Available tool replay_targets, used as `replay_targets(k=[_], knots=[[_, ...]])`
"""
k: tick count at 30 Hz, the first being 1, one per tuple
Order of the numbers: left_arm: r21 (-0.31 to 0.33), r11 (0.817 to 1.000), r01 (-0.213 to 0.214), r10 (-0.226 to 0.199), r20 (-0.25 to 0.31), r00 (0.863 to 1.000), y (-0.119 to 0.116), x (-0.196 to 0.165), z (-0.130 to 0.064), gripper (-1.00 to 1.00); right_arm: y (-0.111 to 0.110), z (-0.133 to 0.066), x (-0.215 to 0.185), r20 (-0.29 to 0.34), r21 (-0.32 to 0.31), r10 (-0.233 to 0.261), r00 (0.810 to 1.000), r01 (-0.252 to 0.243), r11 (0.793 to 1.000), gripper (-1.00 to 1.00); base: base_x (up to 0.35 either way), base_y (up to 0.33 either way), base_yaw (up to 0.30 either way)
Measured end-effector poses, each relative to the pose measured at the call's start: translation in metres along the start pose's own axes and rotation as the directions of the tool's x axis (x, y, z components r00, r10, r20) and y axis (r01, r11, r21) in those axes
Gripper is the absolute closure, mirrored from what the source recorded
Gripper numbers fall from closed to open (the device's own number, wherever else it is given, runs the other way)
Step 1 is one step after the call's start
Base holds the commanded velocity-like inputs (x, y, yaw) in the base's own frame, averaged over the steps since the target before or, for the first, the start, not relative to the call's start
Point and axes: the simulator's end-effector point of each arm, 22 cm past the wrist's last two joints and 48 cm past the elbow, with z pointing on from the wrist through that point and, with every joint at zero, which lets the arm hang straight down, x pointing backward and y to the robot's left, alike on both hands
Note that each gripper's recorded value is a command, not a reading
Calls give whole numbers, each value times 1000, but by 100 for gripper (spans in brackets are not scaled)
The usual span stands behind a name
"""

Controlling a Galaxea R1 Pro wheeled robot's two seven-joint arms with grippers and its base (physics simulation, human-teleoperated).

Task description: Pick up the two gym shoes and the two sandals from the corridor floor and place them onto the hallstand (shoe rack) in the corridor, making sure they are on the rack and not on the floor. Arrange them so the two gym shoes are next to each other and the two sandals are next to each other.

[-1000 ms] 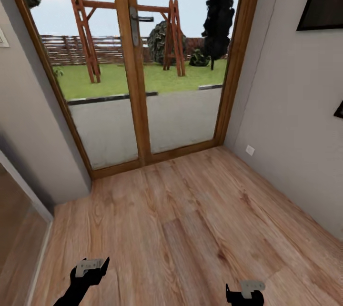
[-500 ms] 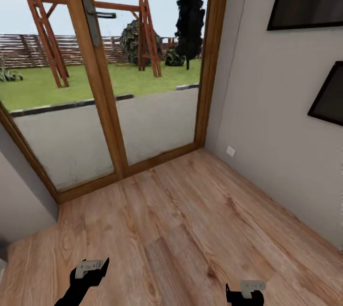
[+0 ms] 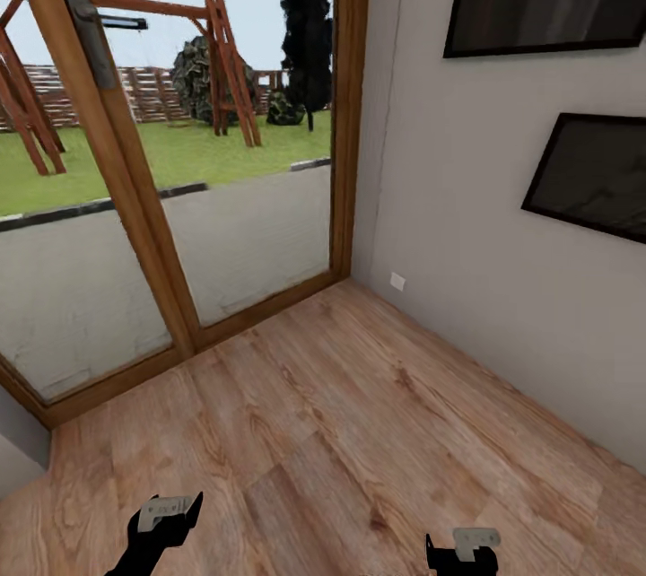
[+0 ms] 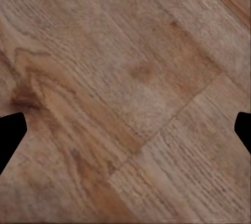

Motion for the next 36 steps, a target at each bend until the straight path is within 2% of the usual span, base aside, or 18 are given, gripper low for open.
replay_targets(k=[2, 3, 10, 36], knots=[[-1, 1000, 1, -1, -5, 1000, 1, 3, -2, -100, 0, 0, 0, 0, 0, 0, 1000, 0, 1000, -100, 2, 1, -300], [-5, 1000, 4, -4, -27, 1000, 3, 16, -8, -100, 1, 0, 0, 0, -1, 0, 1000, 0, 1000, -100, 1, 0, -300], [-13, 1000, 3, -3, -51, 999, 9, 31, -17, -100, 1, 0, 0, 1, 0, 2, 1000, -2, 1000, -100, 0, 0, -300], [3, 1000, -6, 6, -62, 998, 3, 36, -19, -100, -1, 0, 0, 1, 3, 4, 1000, -4, 1000, -100, 251, 206, -300]])
